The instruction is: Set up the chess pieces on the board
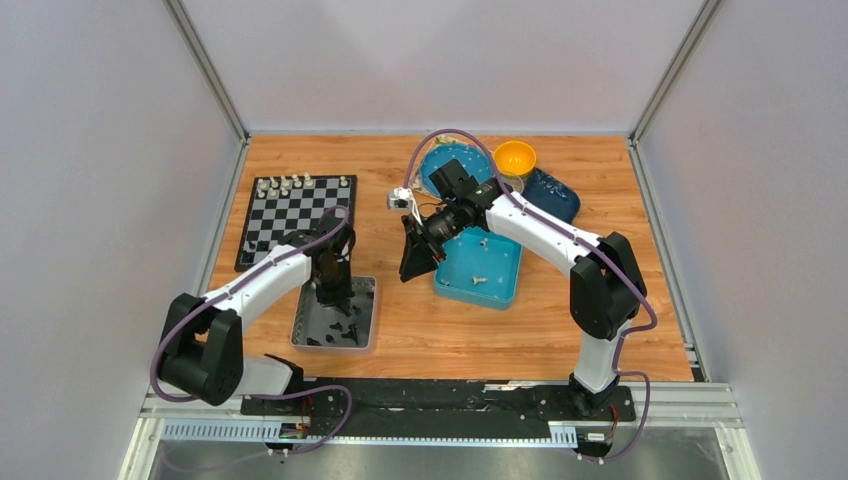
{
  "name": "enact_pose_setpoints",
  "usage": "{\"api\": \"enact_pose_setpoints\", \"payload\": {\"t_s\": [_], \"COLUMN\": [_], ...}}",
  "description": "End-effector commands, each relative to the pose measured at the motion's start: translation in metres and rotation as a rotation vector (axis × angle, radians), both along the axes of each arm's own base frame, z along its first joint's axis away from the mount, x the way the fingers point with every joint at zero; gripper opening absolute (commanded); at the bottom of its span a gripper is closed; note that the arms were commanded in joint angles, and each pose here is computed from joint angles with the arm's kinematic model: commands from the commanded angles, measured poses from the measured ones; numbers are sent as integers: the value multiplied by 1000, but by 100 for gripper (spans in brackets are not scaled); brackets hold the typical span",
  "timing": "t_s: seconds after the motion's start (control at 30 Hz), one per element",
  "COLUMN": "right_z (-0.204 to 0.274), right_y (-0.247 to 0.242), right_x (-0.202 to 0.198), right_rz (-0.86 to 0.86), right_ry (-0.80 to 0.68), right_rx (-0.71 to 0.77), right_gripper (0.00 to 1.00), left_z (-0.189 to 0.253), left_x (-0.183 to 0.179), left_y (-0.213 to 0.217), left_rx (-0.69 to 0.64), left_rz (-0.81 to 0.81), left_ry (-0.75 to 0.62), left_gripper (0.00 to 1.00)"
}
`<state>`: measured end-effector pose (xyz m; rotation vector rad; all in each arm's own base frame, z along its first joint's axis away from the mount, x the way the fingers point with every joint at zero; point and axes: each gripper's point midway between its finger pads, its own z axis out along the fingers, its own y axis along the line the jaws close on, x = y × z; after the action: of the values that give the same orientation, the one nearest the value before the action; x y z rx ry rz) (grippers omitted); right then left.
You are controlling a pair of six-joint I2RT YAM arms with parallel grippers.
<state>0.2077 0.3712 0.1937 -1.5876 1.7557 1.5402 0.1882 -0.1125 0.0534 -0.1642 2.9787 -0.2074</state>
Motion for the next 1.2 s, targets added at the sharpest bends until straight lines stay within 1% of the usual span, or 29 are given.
{"api": "enact_pose_setpoints", "payload": {"t_s": [0.0,0.13,0.27,0.33,0.43,0.5,0.53,0.57,0.6,0.63,0.77,0.8,0.83,0.93,1.17], "right_z": [17,19,20,21,23,23,23,23,23,23,24,24,23,23,21], "right_y": [-3,-4,-5,-6,-6,-5,-5,-5,-4,-4,-2,-3,-2,-1,0], "right_x": [-6,-7,-8,-7,-6,-6,-6,-5,-5,-5,-3,-2,-2,0,3], "right_rz": [21,25,25,24,21,22,22,20,21,21,22,20,21,19,15], "right_ry": [-27,-34,-43,-45,-48,-50,-50,-49,-49,-47,-43,-44,-39,-33,-22], "right_rx": [51,54,57,56,57,57,57,57,57,55,54,56,52,53,45], "right_gripper": [31,31,31,31,31,31,31,31,31,31,31,31,31,31,31], "left_z": [34,56,87,95,102,101,106,106,101,104,96,88,90,82,54], "left_x": [15,34,71,90,114,128,138,144,149,158,179,183,190,201,211], "left_y": [8,23,40,60,80,100,107,121,128,134,162,171,176,190,205], "left_rx": [34,53,49,87,106,117,125,133,139,145,168,173,174,184,197], "left_rz": [-51,-43,5,46,82,134,144,179,192,196,246,265,275,297,316], "left_ry": [-69,-109,-197,-228,-252,-251,-280,-282,-266,-288,-292,-275,-292,-287,-236], "left_gripper": [5,4,4,4,4,5,5,5,5,5,5,5,5,5,6]}}
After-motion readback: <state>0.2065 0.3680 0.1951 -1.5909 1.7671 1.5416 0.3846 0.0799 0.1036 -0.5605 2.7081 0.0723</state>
